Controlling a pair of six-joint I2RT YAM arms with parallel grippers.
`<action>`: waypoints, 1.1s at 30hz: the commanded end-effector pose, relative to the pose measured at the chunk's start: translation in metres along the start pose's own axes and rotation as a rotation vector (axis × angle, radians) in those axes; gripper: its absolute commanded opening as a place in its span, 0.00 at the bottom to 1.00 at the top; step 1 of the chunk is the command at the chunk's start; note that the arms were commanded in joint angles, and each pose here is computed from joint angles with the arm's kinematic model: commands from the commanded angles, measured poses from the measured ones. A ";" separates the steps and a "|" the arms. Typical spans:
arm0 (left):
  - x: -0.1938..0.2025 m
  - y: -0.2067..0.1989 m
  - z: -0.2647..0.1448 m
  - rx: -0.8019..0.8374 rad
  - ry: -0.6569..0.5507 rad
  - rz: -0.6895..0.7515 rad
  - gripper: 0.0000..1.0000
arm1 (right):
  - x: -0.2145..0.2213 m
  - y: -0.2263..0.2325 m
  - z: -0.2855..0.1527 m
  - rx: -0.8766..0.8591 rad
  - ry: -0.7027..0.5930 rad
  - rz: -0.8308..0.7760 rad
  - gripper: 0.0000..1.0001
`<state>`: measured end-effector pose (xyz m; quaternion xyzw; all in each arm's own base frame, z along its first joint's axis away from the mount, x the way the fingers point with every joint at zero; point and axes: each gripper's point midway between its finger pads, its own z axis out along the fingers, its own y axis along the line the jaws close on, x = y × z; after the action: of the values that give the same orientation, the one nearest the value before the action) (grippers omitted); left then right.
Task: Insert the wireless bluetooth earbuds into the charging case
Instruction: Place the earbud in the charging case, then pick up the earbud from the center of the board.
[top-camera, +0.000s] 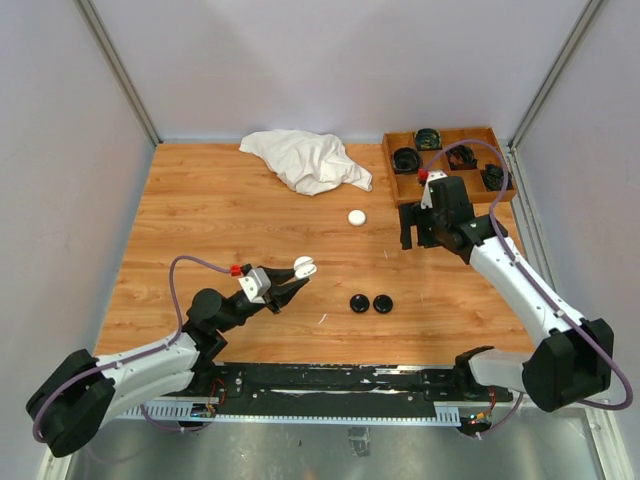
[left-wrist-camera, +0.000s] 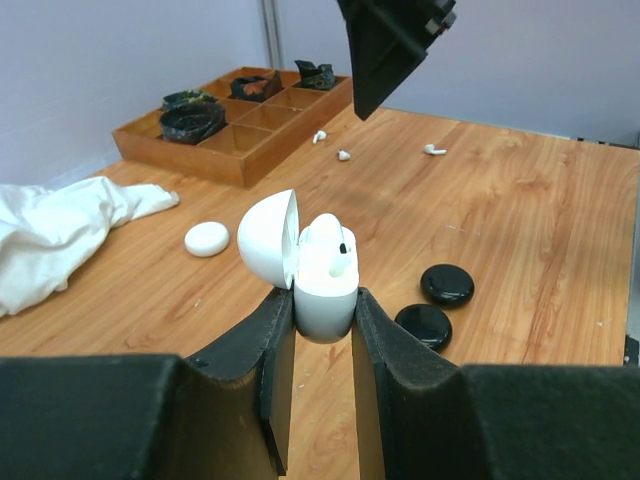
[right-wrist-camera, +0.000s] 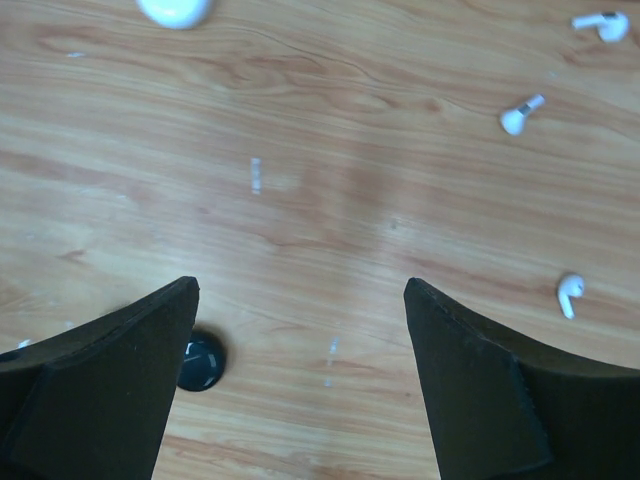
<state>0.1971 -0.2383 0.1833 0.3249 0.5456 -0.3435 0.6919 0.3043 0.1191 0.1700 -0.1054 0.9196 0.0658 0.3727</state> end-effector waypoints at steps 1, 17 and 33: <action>-0.012 -0.003 -0.001 0.024 -0.035 0.033 0.00 | 0.022 -0.043 0.013 0.090 0.090 0.042 0.85; -0.020 -0.008 -0.004 0.050 -0.059 0.053 0.00 | 0.078 -0.164 0.052 0.236 0.229 0.432 0.81; -0.021 -0.009 -0.005 0.057 -0.066 0.058 0.00 | 0.116 -0.201 0.074 0.267 0.400 0.438 0.67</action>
<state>0.1839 -0.2381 0.1945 0.3466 0.5192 -0.3533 0.6968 0.3208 -0.0668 0.0266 0.1446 0.9726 0.0124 0.1817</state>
